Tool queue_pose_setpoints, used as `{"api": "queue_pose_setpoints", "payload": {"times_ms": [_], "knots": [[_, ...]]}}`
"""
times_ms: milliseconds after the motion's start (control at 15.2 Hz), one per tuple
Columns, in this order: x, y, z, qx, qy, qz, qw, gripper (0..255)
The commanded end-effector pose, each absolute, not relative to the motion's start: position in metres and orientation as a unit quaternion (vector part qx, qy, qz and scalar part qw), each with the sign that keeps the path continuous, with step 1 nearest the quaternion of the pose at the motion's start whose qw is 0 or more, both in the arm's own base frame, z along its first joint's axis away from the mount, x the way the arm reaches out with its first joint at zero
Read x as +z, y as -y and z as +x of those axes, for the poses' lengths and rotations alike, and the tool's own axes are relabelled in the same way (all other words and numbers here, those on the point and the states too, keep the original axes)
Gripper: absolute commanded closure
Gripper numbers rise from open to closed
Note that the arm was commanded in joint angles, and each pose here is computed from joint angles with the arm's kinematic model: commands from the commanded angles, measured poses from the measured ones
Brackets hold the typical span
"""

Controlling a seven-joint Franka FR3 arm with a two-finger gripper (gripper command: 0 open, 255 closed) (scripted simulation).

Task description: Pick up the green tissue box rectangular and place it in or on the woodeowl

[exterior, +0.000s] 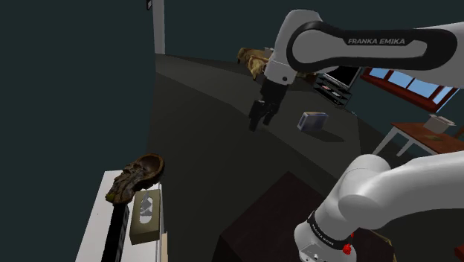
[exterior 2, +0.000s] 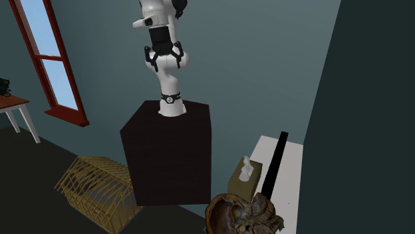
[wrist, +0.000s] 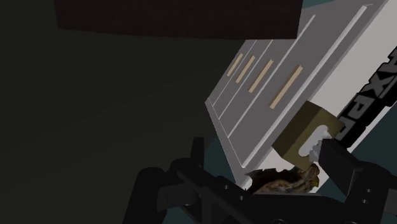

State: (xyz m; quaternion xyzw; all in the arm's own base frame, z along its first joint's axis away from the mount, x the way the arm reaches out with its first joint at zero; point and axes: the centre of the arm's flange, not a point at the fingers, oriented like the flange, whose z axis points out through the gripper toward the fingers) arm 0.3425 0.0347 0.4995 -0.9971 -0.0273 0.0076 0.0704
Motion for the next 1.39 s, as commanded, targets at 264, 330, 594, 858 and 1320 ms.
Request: {"api": "queue_pose_setpoints", "payload": {"times_ms": [264, 330, 594, 858, 1320], "knots": [[0.436, -0.070, 0.372, -0.001, 0.063, -0.994, 0.092, 0], [0.426, -0.076, 0.377, -0.002, 0.069, -0.993, 0.096, 0], [0.386, -0.102, 0.396, -0.006, 0.093, -0.990, 0.110, 0], [0.348, -0.130, 0.414, -0.011, 0.117, -0.985, 0.124, 0], [0.283, -0.184, 0.444, -0.019, 0.158, -0.976, 0.149, 0]]}}
